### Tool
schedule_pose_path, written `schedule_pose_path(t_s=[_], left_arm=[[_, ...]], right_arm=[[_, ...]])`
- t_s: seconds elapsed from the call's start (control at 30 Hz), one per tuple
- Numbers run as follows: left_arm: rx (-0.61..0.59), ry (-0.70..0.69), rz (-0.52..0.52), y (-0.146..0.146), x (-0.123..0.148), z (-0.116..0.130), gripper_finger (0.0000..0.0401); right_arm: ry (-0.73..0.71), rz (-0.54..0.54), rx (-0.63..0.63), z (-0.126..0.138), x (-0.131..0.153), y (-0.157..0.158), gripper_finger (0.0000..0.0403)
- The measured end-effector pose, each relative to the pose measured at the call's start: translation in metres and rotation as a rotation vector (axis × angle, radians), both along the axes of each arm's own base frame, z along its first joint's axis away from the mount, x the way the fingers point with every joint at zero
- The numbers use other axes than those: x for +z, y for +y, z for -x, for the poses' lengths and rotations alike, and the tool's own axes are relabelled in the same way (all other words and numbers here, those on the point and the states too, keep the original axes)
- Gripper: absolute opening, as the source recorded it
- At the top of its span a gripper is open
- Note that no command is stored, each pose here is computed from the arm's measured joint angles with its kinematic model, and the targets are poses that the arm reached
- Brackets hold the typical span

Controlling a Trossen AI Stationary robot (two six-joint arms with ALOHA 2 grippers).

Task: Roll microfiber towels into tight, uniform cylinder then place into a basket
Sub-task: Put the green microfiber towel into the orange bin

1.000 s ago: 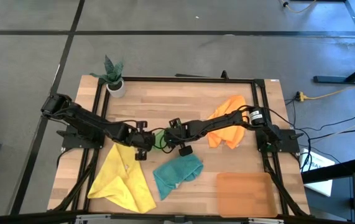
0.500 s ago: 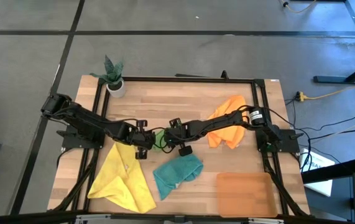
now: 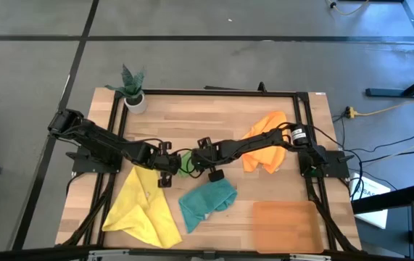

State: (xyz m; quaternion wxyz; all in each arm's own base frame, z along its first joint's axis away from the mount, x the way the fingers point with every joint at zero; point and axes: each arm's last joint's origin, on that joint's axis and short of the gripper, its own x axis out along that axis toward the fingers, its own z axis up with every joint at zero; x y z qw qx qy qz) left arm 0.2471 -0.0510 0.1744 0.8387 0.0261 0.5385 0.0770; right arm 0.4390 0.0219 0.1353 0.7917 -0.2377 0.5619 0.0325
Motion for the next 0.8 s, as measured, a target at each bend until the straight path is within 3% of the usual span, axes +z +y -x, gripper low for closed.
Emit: schedule_pose_path(t_s=[0.2,0.33,0.43,0.67,0.8], left_arm=[[-0.132,0.021,-0.071,-0.006,0.0,0.002,0.0073],[-0.15,0.009,-0.169,-0.01,0.001,0.003,0.0072],[-0.141,-0.008,-0.238,-0.013,0.002,0.004,0.0072],[-0.117,-0.01,-0.258,-0.013,-0.02,0.005,0.0072],[-0.083,-0.023,-0.366,-0.012,-0.024,0.005,0.0072]], right_arm=[[-0.002,-0.002,-0.009,0.0,0.0,-0.003,0.0016],[-0.002,-0.002,-0.011,0.0,0.0,-0.004,0.0016],[-0.002,-0.002,-0.011,0.0,0.0,-0.004,0.0016],[-0.002,-0.003,-0.01,0.0,0.0,-0.004,0.0016],[-0.002,-0.007,-0.009,0.0,0.0,-0.004,0.0016]])
